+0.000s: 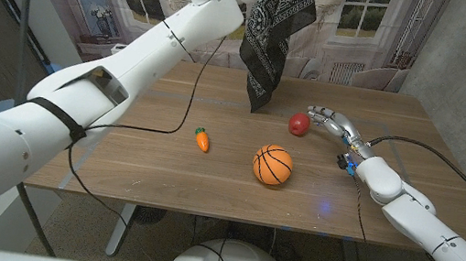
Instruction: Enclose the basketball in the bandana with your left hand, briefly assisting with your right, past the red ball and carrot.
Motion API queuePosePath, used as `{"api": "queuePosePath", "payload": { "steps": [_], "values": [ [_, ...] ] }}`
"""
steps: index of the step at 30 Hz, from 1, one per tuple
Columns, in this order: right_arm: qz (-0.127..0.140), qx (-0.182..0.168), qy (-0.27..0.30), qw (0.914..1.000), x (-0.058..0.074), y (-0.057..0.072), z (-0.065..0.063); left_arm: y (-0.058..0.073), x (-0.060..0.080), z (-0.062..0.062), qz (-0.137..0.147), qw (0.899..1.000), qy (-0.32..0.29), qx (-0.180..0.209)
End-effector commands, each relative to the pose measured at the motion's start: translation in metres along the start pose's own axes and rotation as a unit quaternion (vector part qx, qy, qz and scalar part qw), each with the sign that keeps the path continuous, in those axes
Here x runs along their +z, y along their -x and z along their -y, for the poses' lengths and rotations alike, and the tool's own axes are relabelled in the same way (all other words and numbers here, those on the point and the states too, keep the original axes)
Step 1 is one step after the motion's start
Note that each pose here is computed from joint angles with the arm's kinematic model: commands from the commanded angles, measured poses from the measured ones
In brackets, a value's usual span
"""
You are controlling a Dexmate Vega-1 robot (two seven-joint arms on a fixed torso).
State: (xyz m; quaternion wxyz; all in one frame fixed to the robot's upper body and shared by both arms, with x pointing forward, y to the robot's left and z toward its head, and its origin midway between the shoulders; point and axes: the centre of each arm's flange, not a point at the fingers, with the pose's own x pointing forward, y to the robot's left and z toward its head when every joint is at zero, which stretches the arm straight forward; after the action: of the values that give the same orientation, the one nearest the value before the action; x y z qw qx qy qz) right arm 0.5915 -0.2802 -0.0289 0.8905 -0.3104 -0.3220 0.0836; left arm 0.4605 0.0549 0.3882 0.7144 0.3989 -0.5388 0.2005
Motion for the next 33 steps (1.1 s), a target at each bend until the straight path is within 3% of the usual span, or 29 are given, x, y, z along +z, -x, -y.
{"api": "queuePosePath", "payload": {
  "steps": [1, 13, 18, 23, 33],
  "values": [
    [0.02, 0.011, 0.004, 0.9997, 0.008, -0.013, -0.002, -0.012, 0.034, -0.013, 0.027, 0.999, -0.017, 0.012],
    [0.03, 0.006, 0.002, 0.9995, 0.006, -0.01, -0.001, -0.015, 0.038, -0.015, 0.024, 1.0, 0.016, 0.002],
    [0.025, -0.006, 0.004, 0.9997, 0.007, -0.01, -0.007, -0.017, 0.047, -0.014, 0.033, 0.999, 0.013, 0.003],
    [0.036, 0.015, 0.007, 0.9992, 0.011, -0.011, -0.012, -0.02, 0.06, -0.012, 0.015, 0.999, -0.035, 0.036],
    [0.052, 0.031, 0.008, 0.9982, 0.017, -0.012, -0.021, -0.027, 0.081, -0.01, 0.011, 0.998, -0.032, 0.045]
  ]
}}
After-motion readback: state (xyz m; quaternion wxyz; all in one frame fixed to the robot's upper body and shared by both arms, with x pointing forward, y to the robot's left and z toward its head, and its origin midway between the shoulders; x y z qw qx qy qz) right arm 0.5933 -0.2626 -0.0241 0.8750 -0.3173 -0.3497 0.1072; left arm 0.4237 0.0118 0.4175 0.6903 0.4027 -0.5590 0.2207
